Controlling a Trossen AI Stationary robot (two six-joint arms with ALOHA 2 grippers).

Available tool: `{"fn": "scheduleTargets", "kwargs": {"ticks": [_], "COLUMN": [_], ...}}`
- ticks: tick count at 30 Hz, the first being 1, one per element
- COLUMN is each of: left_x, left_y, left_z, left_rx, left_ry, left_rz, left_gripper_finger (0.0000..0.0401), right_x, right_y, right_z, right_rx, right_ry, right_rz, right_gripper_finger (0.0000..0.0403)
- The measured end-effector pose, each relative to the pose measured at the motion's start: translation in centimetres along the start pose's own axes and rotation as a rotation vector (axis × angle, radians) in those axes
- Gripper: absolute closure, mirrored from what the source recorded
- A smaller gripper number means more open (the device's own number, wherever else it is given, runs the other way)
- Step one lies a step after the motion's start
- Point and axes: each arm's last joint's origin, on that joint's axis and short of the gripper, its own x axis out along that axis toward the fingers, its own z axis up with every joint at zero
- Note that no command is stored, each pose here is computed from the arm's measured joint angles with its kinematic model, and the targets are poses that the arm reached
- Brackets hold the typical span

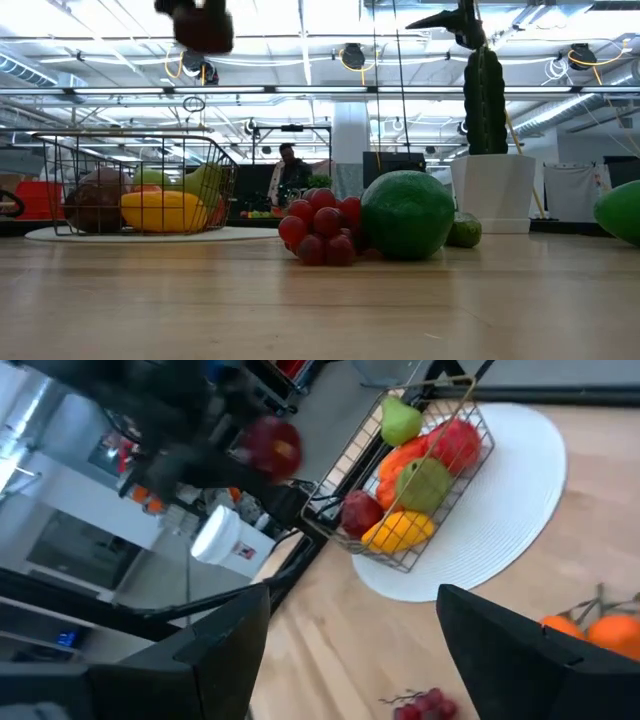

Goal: Build produce basket
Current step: Put the dark red apple into the wire basket, then put the yellow banana into the wire basket

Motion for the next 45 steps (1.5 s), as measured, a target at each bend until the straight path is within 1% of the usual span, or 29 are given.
{"fn": "scheduleTargets", "kwargs": {"ticks": [5,8,14,19,23,28,30,33,35,39,42,45], "left_x": [4.7,7.2,10.9,13.0,13.7,13.8,13.9,13.9,13.9,13.8,13.3,11.8], "left_y": [0.7,1.4,2.5,2.5,2.5,2.4,2.3,2.4,2.3,2.2,2.1,1.8], "left_z": [-0.8,-1.3,-2.2,-2.7,-2.7,-2.4,-2.4,-2.4,-2.4,-2.6,-2.5,-2.1], "left_rx": [0.024,0.022,0.055,0.104,0.100,0.071,0.056,0.035,0.023,-0.023,-0.070,-0.104], "left_ry": [0.179,0.241,0.325,0.314,0.290,0.258,0.250,0.251,0.265,0.298,0.319,0.325], "left_rz": [0.075,0.115,0.156,0.138,0.127,0.119,0.120,0.122,0.102,0.055,0.032,0.011], "left_gripper_finger": [0.0061,0.0061,0.0061,0.0061,0.0061,0.0058,0.0046,0.0015,0.0006,0.0016,0.0017,0.0014], "right_x": [0.0,-0.1,0.0,1.0,2.2,4.0,4.5,4.8,4.7,3.5,2.3,0.8], "right_y": [0.4,0.7,1.9,2.8,3.3,3.6,3.7,3.8,3.8,3.7,3.1,2.4], "right_z": [-0.5,-0.9,-1.6,-2.4,-2.8,-3.3,-3.4,-3.6,-3.8,-3.9,-4.1,-4.4], "right_rx": [0.056,0.081,0.093,0.091,0.096,0.101,0.102,0.103,0.105,0.108,0.131,0.154], "right_ry": [0.010,-0.014,-0.094,-0.149,-0.169,-0.170,-0.151,-0.111,-0.082,-0.046,-0.003,0.051], "right_rz": [0.008,-0.006,0.011,0.026,0.050,0.078,0.102,0.126,0.137,0.115,0.054,-0.022], "right_gripper_finger": [0.0122,0.0122,0.0122,0.0122,0.0122,0.0122,0.0122,0.0122,0.0122,0.0122,0.0122,0.0122]}}
